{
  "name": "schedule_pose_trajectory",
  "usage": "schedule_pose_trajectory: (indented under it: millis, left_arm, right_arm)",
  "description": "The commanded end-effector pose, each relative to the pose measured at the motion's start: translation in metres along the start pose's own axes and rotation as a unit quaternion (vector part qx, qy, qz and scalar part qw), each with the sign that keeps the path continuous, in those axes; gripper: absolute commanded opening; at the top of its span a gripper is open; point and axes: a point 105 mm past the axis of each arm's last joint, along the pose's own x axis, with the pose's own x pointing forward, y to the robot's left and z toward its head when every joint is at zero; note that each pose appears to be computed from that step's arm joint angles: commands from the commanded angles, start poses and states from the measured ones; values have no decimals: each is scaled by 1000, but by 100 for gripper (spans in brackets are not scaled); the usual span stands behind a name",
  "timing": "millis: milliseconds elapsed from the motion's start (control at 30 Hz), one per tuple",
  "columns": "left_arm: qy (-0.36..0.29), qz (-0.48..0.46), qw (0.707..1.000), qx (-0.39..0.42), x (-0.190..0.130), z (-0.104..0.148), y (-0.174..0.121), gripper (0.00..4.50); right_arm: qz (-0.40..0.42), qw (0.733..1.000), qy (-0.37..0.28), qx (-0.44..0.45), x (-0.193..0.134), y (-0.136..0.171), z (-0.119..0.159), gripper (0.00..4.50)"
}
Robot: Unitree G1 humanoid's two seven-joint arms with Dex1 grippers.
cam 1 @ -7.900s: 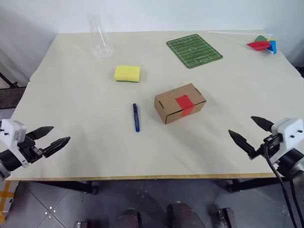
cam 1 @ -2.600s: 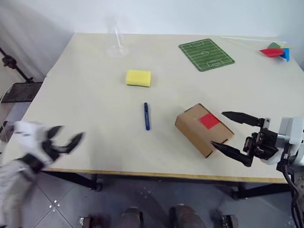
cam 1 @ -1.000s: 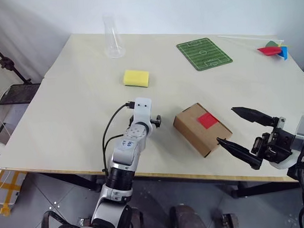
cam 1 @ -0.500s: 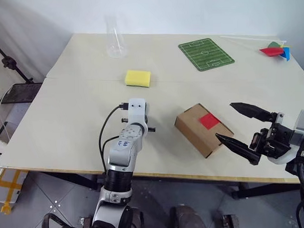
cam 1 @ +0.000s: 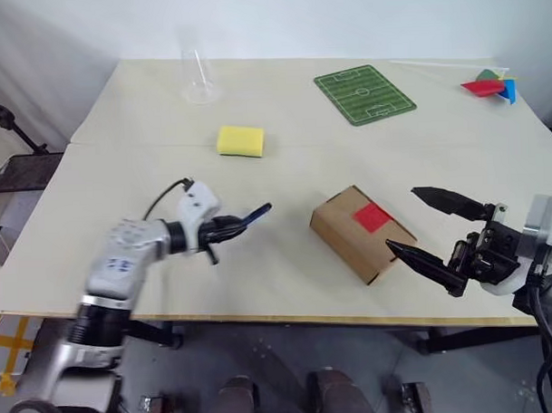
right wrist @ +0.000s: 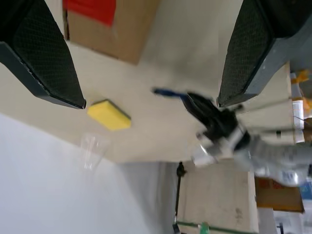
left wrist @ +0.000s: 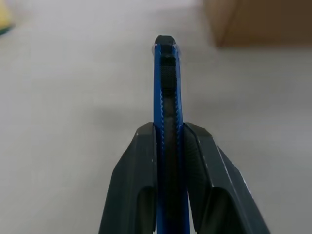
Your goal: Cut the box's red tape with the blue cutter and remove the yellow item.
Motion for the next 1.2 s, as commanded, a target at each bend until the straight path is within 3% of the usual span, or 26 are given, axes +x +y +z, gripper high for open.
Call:
schedule_pose_trajectory:
  millis: [33,133,233,333,400,633,867,1200]
  left_arm:
    - [15,-164,980,110,2,3,-39,44]
    - [16,-228,964,135,28,7,-67,44]
    - [25,-234,958,164,51,10,-78,44]
    - [36,-227,958,169,73,14,-88,44]
    - [47,-200,971,125,93,19,-92,44]
    - [65,-184,977,89,114,26,-102,44]
    - [74,-184,977,77,115,25,-102,44]
    - [76,-179,978,77,115,27,-102,44]
  right_arm:
    - [-10,996,85,13,2,6,-11,450]
    - [67,990,118,41,4,45,-22,450]
    - [91,984,135,69,0,65,-30,392]
    - [84,979,156,96,-2,77,-41,292]
    - [75,977,190,68,-1,77,-58,226]
    - [48,972,230,20,4,69,-89,1]
    - [43,968,248,-9,1,54,-105,1]
    - [61,966,253,-8,5,57,-121,1]
